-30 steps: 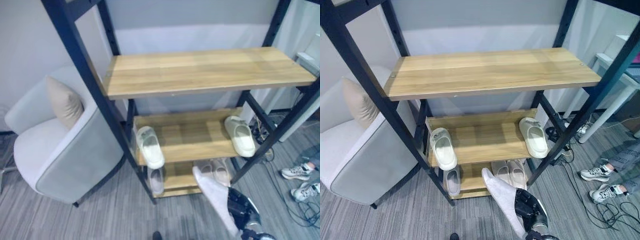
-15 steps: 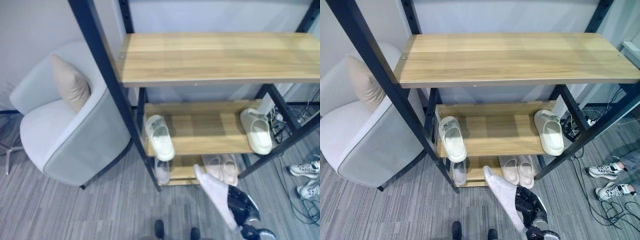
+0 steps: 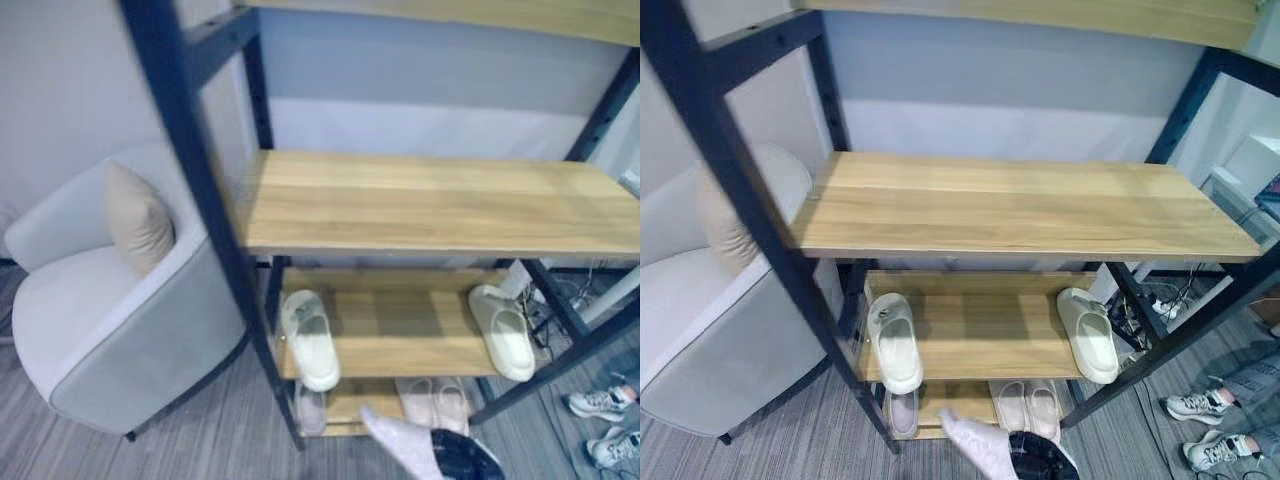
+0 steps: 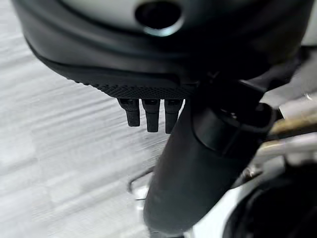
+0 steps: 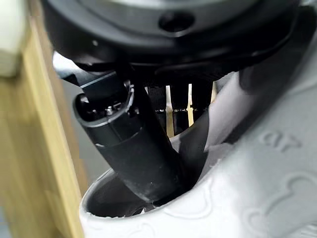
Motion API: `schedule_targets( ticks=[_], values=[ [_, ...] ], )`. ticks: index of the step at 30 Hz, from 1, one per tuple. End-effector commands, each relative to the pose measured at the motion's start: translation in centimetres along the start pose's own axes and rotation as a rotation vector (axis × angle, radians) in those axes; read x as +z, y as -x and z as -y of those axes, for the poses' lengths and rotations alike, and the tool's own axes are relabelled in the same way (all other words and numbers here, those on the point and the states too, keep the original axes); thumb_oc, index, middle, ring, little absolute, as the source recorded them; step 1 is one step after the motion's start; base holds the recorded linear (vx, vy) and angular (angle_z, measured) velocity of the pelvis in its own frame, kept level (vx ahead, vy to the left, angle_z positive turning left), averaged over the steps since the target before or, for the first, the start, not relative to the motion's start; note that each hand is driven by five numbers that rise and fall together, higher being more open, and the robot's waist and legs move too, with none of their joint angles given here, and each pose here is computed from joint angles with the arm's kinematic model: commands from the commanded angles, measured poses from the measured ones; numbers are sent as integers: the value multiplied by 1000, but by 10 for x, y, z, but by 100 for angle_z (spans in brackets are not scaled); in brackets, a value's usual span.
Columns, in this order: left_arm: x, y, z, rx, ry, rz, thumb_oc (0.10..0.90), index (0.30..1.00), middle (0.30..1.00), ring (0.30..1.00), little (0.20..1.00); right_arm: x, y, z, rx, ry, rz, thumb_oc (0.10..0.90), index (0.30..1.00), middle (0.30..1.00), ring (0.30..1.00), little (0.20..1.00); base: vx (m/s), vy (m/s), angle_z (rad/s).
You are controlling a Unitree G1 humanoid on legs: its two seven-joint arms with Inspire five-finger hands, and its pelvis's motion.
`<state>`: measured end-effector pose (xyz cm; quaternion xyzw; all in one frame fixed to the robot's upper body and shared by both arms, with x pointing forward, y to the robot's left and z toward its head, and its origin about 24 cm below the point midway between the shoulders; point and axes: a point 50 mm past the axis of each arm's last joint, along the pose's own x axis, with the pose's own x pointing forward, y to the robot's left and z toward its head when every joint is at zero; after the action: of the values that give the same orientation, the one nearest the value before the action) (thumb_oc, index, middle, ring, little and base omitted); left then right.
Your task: Arrange the slippers neatly on the shoe rack.
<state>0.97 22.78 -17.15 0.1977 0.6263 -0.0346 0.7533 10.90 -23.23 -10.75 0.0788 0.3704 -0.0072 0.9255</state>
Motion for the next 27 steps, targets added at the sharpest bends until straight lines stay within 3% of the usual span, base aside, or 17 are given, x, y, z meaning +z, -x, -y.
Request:
schedule_targets(
  ticks=[1,13,17,27],
  values=[
    [59,-7,-11,28,10,168,800,900,900,900,900,46,-5,-15,75,67,214,400,300,300,300,300,-20,-56,-13],
    [49,-7,-6,20,5,133,800,900,900,900,900,37,-9,-15,20,78,184,400,300,300,300,300,-12,-18,1],
    [49,-6,-14,63,109,143,800,900,900,900,900,39,-10,-15,-3,29,206,400,300,300,300,300,-6,-7,3],
    [37,-6,-17,80,159,105,800,900,900,900,900,39,-14,-16,-27,-60,219,400,300,300,300,300,0,1,6]
  ],
)
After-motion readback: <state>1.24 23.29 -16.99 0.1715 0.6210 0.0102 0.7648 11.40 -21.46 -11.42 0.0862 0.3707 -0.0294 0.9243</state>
